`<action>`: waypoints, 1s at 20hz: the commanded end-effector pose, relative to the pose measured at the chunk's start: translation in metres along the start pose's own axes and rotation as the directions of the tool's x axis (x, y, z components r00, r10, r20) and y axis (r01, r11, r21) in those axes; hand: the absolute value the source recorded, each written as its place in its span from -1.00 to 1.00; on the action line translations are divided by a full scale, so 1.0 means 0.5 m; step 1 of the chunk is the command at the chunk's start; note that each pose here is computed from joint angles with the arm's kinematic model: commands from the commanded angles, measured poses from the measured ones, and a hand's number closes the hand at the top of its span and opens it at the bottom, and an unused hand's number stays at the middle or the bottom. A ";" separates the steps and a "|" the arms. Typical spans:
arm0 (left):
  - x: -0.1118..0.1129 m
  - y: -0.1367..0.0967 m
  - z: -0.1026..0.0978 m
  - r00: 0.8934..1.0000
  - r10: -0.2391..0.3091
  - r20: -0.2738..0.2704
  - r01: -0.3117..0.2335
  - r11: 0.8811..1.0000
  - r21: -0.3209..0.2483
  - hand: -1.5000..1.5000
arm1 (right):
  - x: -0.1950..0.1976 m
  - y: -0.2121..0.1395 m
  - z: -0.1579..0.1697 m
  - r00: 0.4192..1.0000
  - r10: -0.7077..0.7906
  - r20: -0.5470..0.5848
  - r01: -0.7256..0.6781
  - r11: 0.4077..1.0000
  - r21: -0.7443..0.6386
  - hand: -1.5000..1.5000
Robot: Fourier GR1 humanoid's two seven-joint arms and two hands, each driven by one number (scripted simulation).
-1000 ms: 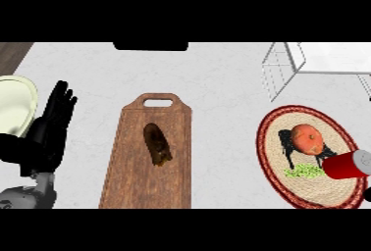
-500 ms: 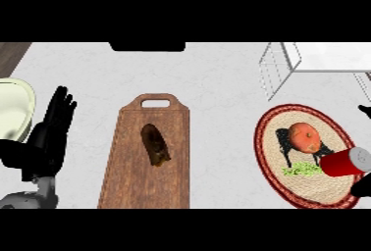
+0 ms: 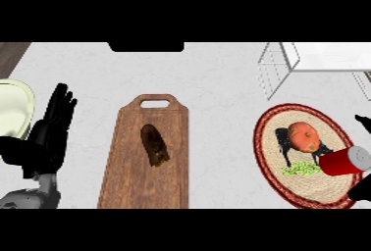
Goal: Pick the can from the placemat and place it in the tiered shelf
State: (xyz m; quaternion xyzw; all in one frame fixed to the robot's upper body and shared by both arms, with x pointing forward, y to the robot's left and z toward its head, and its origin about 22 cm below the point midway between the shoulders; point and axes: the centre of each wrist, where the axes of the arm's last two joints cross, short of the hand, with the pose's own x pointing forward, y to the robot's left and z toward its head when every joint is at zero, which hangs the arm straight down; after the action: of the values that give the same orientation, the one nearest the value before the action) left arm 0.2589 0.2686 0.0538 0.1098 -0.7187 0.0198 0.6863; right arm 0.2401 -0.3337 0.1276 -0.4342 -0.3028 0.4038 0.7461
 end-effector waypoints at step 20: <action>0.035 -0.011 -0.028 1.000 -0.004 0.011 0.004 1.000 -0.003 0.00 | 0.000 0.111 -0.100 1.000 0.001 0.020 -0.002 0.998 0.067 1.00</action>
State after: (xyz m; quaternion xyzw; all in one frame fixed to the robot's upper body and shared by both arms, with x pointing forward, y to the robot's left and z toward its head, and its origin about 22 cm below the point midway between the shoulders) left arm 0.2590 0.2680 0.0593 0.1103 -0.7196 0.0189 0.6853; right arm 0.2535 -0.3411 0.0674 -0.4153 -0.3160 0.4050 0.7508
